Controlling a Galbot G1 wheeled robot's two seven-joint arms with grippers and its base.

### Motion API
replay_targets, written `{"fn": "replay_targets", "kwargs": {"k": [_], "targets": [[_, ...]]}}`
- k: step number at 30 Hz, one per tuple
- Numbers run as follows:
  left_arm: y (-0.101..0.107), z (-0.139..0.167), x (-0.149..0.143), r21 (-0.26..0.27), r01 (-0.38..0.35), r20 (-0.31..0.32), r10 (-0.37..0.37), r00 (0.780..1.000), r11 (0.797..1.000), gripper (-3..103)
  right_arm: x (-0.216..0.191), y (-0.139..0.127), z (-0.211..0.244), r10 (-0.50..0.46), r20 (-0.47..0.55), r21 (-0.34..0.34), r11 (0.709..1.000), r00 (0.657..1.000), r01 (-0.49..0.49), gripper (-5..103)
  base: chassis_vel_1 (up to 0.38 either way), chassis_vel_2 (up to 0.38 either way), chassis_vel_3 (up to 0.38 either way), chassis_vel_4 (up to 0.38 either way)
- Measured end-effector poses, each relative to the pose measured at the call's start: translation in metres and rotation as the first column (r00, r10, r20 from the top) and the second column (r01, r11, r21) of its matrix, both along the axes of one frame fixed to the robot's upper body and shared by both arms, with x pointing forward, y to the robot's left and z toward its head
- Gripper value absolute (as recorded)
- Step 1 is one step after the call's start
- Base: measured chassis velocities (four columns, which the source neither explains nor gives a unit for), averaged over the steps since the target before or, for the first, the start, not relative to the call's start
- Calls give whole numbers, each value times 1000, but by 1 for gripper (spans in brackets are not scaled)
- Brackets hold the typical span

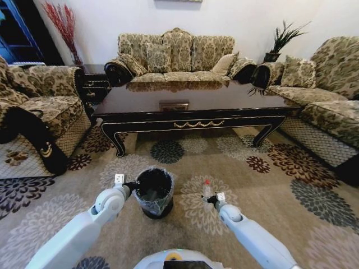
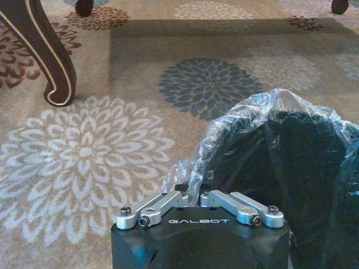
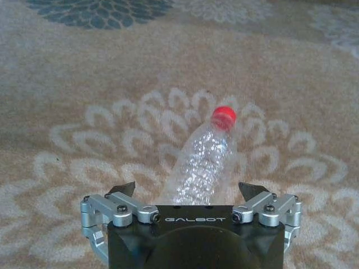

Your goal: Move to the front of the table and pick up the trash from the floor, then place it into the trash bin.

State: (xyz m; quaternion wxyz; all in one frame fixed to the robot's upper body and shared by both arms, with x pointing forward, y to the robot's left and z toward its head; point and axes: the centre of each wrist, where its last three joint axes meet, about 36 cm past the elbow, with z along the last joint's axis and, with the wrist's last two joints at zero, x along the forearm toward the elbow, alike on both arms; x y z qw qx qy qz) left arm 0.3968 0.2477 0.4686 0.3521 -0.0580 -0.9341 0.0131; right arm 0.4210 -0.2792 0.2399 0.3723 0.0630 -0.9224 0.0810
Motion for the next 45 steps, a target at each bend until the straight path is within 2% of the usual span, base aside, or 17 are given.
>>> {"fn": "replay_targets", "kwargs": {"k": [5, 9, 11, 14, 18, 20, 24, 29, 31, 39, 45], "targets": [[2, 3, -1, 11, -2, 3, 2, 1000, 1000, 4, 0, -6, -7, 2, -7, -11, 1000, 1000, -2, 101, 0, 0, 0, 0], [2, 3, -1, 5, -6, 1, 6, 1000, 1000, 4, -2, -9, -11, 12, -17, -16, 1000, 1000, -12, 94, 0, 0, 0, 0], [0, 3, -1, 1, -11, -1, 11, 1000, 1000, 4, -3, -10, -13, 16, -25, -16, 1000, 1000, -17, 84, 0, 0, 0, 0], [0, 2, -1, -1, -12, -3, 12, 1000, 1000, 4, -4, -11, -16, 18, -31, -22, 1000, 999, -19, 78, 0, 0, 0, 0], [0, 1, -1, 1, -12, -8, 12, 1000, 1000, 4, -6, -14, -18, 19, -35, -26, 999, 999, -20, 56, 0, 0, 0, 0], [0, 1, -1, 1, -12, -9, 12, 1000, 1000, 4, -7, -15, -18, 19, -34, -26, 999, 999, -20, 56, 0, 0, 0, 0], [-3, -2, -2, -2, -6, -18, 6, 1000, 1000, 4, -9, -22, -12, 13, -21, -29, 999, 1000, -14, 38, 0, 0, 0, 0], [-6, -4, -2, -7, 1, -23, -1, 1000, 1000, 4, -8, -27, -6, 5, -6, -28, 1000, 1000, -6, 32, 0, 0, 0, 0], [-7, -5, -3, -7, 5, -26, -5, 1000, 1000, 4, -8, -30, 1, -1, 8, -24, 1000, 1000, 2, 25, 0, 0, 0, 0], [-14, -9, -4, -11, 32, -31, -32, 999, 999, 4, -16, -35, 38, 3, 102, 10, 1000, 995, -4, 25, 0, 0, 0, 0], [-21, -10, -3, -11, 59, -38, -59, 998, 998, 4, -28, -19, 103, 47, 224, 99, 993, 974, -71, 25, 0, 0, 0, 0]]}}
